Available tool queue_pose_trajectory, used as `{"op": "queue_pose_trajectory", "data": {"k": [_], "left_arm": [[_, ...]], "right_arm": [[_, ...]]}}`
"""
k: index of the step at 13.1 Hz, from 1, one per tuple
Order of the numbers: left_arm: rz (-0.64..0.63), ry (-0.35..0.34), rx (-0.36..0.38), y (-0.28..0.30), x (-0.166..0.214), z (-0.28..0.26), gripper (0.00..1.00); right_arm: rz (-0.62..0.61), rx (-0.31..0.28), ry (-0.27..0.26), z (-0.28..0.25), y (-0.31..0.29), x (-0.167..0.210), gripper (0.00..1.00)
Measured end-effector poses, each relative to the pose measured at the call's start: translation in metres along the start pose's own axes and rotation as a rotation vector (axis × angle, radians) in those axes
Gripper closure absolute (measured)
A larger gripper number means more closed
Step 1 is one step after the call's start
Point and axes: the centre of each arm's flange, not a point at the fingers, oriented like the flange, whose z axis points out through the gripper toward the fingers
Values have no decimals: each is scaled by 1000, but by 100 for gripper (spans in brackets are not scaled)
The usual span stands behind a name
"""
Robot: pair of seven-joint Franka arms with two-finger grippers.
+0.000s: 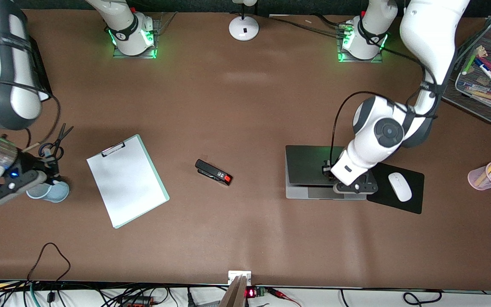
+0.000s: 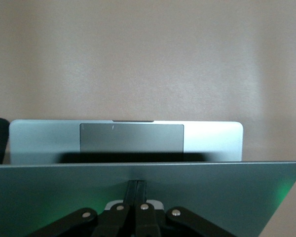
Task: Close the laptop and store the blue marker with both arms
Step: 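Lift the marker toward the pen cup while the left gripper pushes the lid down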
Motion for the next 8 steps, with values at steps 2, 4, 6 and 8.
{"op": "queue_pose_trajectory", "data": {"k": [2,4,6,8], "left_arm": [[18,-1,14,0,9,17,99],[19,-7,9,3,17,35,99],[14,5,-7,4,24,57,99],[6,30,-24,0,27,83,99]], "right_arm": [[-72,22,45,-10,14,-12,82],[-150,41,97,-19,31,-27,82],[-243,83,162,-24,49,-48,82],[-343,110,237,-24,69,-71,82]]}}
